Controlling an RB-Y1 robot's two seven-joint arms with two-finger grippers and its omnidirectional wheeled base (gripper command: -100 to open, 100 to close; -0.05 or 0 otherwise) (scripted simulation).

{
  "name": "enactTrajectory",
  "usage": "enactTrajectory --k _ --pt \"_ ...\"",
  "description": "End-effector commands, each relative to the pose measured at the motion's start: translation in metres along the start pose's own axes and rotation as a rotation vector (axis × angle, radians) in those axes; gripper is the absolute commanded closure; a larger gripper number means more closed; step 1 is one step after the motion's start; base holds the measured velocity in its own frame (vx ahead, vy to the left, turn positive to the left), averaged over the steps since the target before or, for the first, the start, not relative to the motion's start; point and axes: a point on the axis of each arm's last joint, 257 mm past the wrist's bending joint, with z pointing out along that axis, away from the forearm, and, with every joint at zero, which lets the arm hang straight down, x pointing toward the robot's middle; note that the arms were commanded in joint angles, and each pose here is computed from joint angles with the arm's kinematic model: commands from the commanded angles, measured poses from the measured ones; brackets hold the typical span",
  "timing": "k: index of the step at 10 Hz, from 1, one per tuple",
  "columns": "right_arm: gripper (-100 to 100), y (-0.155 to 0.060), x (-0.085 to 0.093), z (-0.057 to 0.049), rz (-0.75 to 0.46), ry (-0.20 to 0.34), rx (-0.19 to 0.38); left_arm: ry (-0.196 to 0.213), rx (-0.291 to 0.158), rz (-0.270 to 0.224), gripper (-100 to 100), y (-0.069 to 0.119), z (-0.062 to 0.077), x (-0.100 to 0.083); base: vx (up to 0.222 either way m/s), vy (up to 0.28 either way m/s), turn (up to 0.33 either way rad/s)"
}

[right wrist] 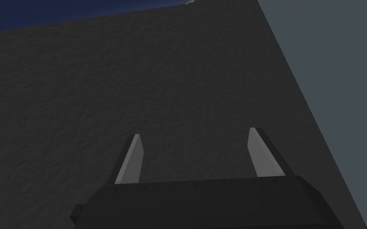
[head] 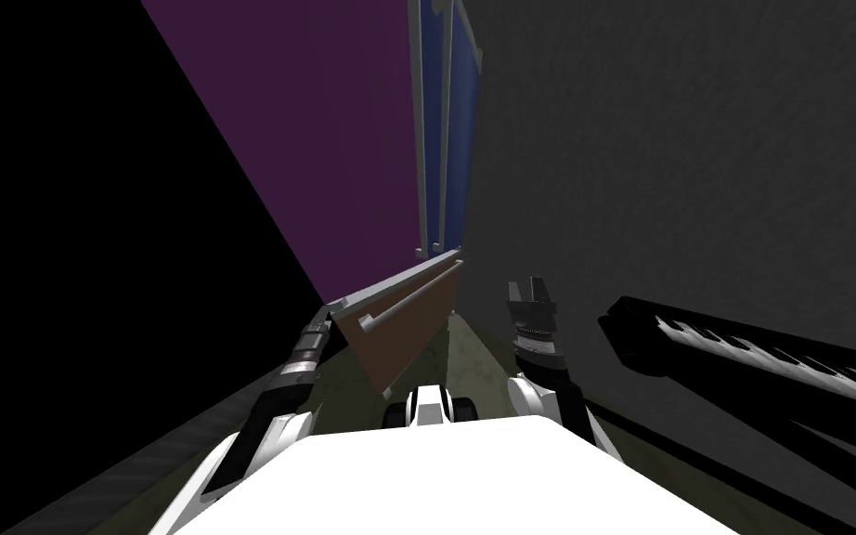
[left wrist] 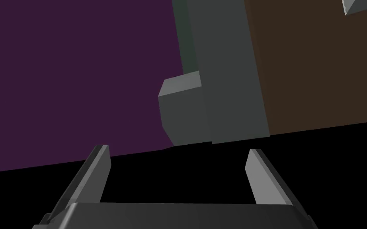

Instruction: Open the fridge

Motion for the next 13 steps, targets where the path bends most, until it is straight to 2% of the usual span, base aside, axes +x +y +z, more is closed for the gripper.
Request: enactTrajectory --k 1,5,6,8,9,11,12,13 --pt "0 0.000 0.000 0.000 0.000 0.000 0.000 -0.027 -0.090 -0.011 -100 0.030 -0.005 -0.011 0.090 -0.156 0.118" --pt "0 0.000 0.000 0.000 0.000 0.000 0.000 -0.052 -0.177 -0.021 -100 0.059 -0.012 -0.022 0.085 -0.125 0.081" --pt "0 0.000 0.000 0.000 0.000 0.000 0.000 -0.064 -0.223 -0.024 -100 0.075 -0.016 -0.028 0.093 -0.154 0.104" --pt "0 0.000 0.000 0.000 0.000 0.000 0.000 -0.075 -0.272 -0.026 -100 0.091 -0.021 -0.035 0.098 -0.158 0.099" --pt "0 0.000 0.000 0.000 0.000 0.000 0.000 -0.087 -0.322 -0.029 -100 0.107 -0.027 -0.042 0.124 -0.164 0.138" --pt "0 0.000 0.000 0.000 0.000 0.000 0.000 -0.100 -0.373 -0.033 -100 0.124 -0.034 -0.050 0.105 -0.187 0.098" --pt "0 0.000 0.000 0.000 0.000 0.000 0.000 -0.115 -0.422 -0.042 -100 0.139 -0.042 -0.056 0.113 -0.188 0.152" --pt "0 0.000 0.000 0.000 0.000 0.000 0.000 -0.123 -0.444 -0.049 -100 0.146 -0.047 -0.058 0.106 -0.173 0.120"
